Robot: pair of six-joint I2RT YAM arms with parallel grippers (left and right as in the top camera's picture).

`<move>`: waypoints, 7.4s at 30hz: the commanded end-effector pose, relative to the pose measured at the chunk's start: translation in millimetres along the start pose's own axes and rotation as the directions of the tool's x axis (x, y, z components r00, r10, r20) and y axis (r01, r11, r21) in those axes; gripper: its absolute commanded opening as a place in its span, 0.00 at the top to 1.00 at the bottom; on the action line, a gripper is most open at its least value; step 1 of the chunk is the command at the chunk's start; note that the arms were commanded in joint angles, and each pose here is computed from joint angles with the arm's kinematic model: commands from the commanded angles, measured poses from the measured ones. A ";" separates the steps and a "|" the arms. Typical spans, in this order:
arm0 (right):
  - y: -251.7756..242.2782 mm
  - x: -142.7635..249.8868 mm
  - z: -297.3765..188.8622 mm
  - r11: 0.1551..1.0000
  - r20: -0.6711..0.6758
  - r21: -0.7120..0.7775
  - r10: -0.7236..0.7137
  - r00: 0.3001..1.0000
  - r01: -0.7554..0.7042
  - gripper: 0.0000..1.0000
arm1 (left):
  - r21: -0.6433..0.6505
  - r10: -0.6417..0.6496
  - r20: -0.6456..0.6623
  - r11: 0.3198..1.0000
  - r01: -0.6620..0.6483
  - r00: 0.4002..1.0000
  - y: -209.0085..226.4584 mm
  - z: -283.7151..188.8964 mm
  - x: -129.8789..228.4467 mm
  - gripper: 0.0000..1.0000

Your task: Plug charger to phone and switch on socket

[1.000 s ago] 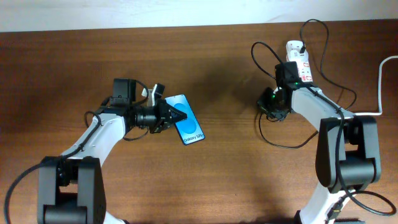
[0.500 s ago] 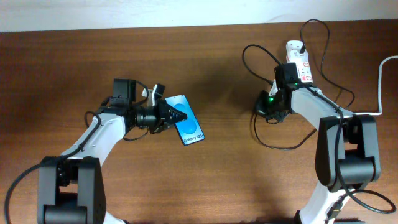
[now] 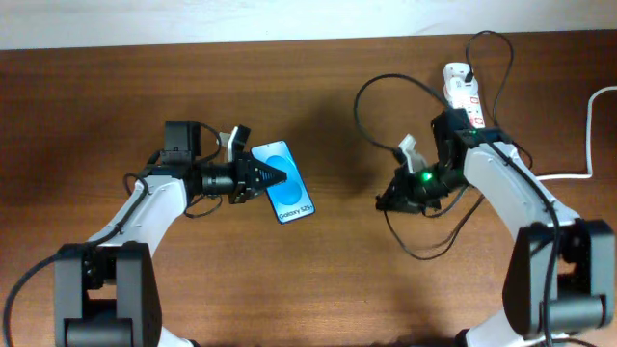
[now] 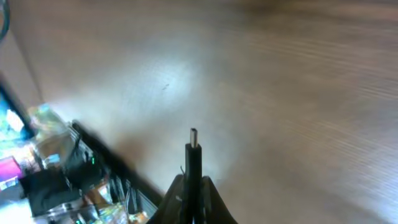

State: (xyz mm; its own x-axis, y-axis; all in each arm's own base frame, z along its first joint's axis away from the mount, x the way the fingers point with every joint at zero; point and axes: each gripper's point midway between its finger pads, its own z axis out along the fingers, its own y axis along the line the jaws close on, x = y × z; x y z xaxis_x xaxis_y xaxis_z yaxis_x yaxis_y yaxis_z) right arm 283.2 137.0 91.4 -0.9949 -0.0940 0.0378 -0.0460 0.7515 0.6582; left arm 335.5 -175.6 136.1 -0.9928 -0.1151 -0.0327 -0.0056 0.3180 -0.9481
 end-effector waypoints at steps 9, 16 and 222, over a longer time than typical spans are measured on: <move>93.3 69.7 -27.1 0.942 -0.021 -0.128 -0.314 0.949 0.309 0.96 | 0.080 0.027 -0.032 0.996 -0.025 0.999 -14.9 -2.0 4.5 1.00; 155.3 118.5 -51.4 0.835 0.066 -0.261 -0.485 0.872 0.485 0.95 | 0.083 0.015 -0.034 0.996 -0.012 0.999 -15.6 -2.1 4.6 1.00; 189.6 41.5 17.1 0.786 0.237 -0.585 -0.069 0.969 0.199 0.96 | 0.294 0.047 -0.050 0.955 -0.030 0.998 -73.1 -29.6 -23.3 1.00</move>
State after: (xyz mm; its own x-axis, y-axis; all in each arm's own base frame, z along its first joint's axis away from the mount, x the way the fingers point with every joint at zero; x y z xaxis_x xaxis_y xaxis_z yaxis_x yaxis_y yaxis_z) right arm 237.7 284.4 207.7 -0.9829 0.0403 -0.1797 -0.1686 0.1952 0.9662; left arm 351.5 -169.3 214.0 -0.9976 -0.0379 -0.0585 0.0577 0.0216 -0.9981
